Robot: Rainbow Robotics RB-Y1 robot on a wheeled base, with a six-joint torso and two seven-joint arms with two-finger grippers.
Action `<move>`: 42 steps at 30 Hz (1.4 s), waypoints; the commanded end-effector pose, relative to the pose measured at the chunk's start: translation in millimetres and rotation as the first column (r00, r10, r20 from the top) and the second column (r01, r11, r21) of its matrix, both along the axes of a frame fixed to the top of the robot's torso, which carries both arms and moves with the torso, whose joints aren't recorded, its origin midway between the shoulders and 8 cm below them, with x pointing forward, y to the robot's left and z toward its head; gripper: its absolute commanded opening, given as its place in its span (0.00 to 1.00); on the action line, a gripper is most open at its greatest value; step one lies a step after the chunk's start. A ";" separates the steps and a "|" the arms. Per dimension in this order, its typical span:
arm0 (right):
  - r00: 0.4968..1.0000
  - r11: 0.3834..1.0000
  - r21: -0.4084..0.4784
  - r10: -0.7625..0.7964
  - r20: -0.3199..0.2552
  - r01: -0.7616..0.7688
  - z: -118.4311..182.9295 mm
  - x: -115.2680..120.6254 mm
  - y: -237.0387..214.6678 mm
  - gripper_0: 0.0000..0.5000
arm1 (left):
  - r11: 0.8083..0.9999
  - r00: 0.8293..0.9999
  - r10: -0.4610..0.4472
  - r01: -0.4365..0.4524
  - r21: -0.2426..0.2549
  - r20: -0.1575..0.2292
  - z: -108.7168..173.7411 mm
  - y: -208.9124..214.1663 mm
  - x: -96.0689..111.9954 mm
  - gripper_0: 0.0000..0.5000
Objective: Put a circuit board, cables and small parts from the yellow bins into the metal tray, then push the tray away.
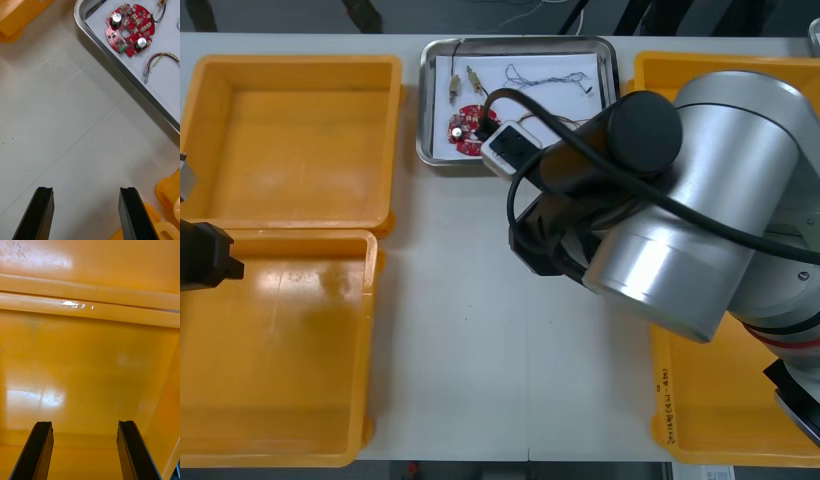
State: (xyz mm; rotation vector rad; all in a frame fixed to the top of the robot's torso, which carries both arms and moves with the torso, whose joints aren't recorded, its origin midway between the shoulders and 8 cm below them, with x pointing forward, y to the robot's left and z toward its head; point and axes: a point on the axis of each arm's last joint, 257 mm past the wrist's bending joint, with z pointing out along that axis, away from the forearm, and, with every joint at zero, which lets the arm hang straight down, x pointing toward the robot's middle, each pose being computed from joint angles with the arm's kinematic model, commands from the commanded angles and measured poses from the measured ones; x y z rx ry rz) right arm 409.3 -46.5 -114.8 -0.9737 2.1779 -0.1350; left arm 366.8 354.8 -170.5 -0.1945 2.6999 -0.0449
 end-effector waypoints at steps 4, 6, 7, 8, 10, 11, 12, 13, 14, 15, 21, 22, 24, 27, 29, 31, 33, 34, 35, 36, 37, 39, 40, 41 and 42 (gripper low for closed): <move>0.980 0.954 0.223 -0.191 -0.057 0.199 20.5 10.1 -29.6 1.00 | 0.995 0.998 -0.062 0.059 0.078 0.033 15.3 13.6 0.6 1.00; 0.961 0.922 0.272 -0.259 -0.099 0.276 18.5 13.8 -47.1 1.00 | 0.995 0.998 -0.062 0.059 0.078 0.033 15.3 13.6 0.6 1.00; 0.956 0.913 0.283 -0.273 -0.110 0.294 18.0 14.5 -51.5 1.00 | 0.995 0.998 -0.062 0.059 0.078 0.033 15.3 13.6 0.6 1.00; 0.946 0.896 0.305 -0.297 -0.132 0.324 18.1 16.0 -61.1 1.00 | 0.995 0.998 -0.062 0.059 0.078 0.033 15.3 13.6 0.6 1.00; 0.932 0.872 0.331 -0.327 -0.158 0.361 19.3 18.1 -76.1 1.00 | 0.995 0.998 -0.062 0.059 0.078 0.033 15.3 13.6 0.6 1.00; 0.921 0.853 0.347 -0.349 -0.175 0.389 19.5 19.3 -87.9 1.00 | 0.995 0.998 -0.062 0.059 0.078 0.033 15.3 13.6 0.6 1.00; 0.910 0.833 0.365 -0.369 -0.191 0.415 21.1 20.5 -99.5 1.00 | 0.995 0.998 -0.062 0.059 0.078 0.033 15.3 13.6 0.6 1.00; 0.904 0.823 0.374 -0.378 -0.200 0.427 21.4 20.7 -105.0 1.00 | 0.995 0.998 -0.062 0.059 0.078 0.033 15.3 13.6 0.6 1.00; 0.893 0.802 0.392 -0.395 -0.217 0.450 22.4 21.0 -116.5 1.00 | 0.995 0.998 -0.062 0.059 0.078 0.033 15.3 13.6 0.6 1.00; 0.882 0.781 0.410 -0.409 -0.234 0.471 23.5 20.7 -126.8 1.00 | 0.995 0.998 -0.062 0.059 0.078 0.033 15.3 13.6 0.6 1.00; 0.834 0.711 0.437 -0.479 -0.273 0.551 25.2 16.8 -177.4 1.00 | 0.995 0.998 -0.062 0.059 0.078 0.033 15.3 13.6 0.6 1.00; 0.822 0.700 0.432 -0.498 -0.276 0.569 24.7 14.1 -193.1 1.00 | 0.995 0.998 -0.062 0.059 0.078 0.033 15.3 13.6 0.6 1.00; 0.809 0.688 0.427 -0.514 -0.285 0.587 23.3 11.2 -206.7 1.00 | 0.995 0.998 -0.062 0.059 0.078 0.033 15.3 13.6 0.6 1.00; 0.783 0.661 0.421 -0.548 -0.294 0.621 21.6 6.7 -231.6 1.00 | 0.995 0.998 -0.062 0.059 0.078 0.033 15.3 13.6 0.6 1.00; 0.767 0.650 0.409 -0.570 -0.294 0.640 19.4 3.7 -245.8 1.00 | 0.995 0.998 -0.062 0.059 0.078 0.033 15.3 13.6 0.6 1.00; 0.751 0.643 0.391 -0.591 -0.294 0.659 15.5 -0.4 -259.3 1.00 | 0.995 0.998 -0.062 0.059 0.078 0.033 15.3 13.6 0.6 1.00; 0.737 0.640 0.367 -0.607 -0.298 0.675 8.7 -5.9 -269.5 1.00 | 0.995 0.998 -0.062 0.059 0.078 0.033 15.3 13.6 0.6 1.00; 0.716 0.628 0.344 -0.628 -0.305 0.698 0.9 -11.4 -281.2 1.00 | 0.995 0.998 -0.062 0.059 0.078 0.033 15.3 13.6 0.6 1.00; 0.710 0.625 0.337 -0.633 -0.309 0.704 -1.5 -12.9 -284.4 1.00 | 0.995 0.998 -0.062 0.059 0.078 0.033 15.3 13.6 0.6 1.00; 0.692 0.612 0.324 -0.645 -0.324 0.721 -8.1 -16.6 -291.8 1.00 | 0.995 0.998 -0.062 0.059 0.078 0.033 15.3 13.6 0.6 1.00; 0.689 0.610 0.321 -0.647 -0.328 0.725 -9.7 -17.5 -293.7 1.00 | 0.995 0.998 -0.062 0.059 0.078 0.033 15.3 13.6 0.6 1.00; 0.668 0.592 0.308 -0.659 -0.346 0.745 -17.2 -21.6 -303.0 1.00 | 0.995 0.998 -0.062 0.059 0.078 0.033 15.3 13.6 0.6 1.00; 0.662 0.588 0.303 -0.662 -0.351 0.750 -19.4 -22.9 -305.7 1.00 | 0.995 0.998 -0.062 0.059 0.078 0.033 15.3 13.6 0.6 1.00; 0.661 0.587 0.304 -0.664 -0.351 0.751 -19.3 -23.1 -306.7 1.00 | 0.995 0.998 -0.062 0.059 0.078 0.033 15.3 13.6 0.6 1.00; 0.660 0.587 0.302 -0.663 -0.352 0.751 -20.4 -23.8 -307.1 1.00 | 0.995 0.998 -0.062 0.059 0.078 0.033 15.3 13.6 0.6 1.00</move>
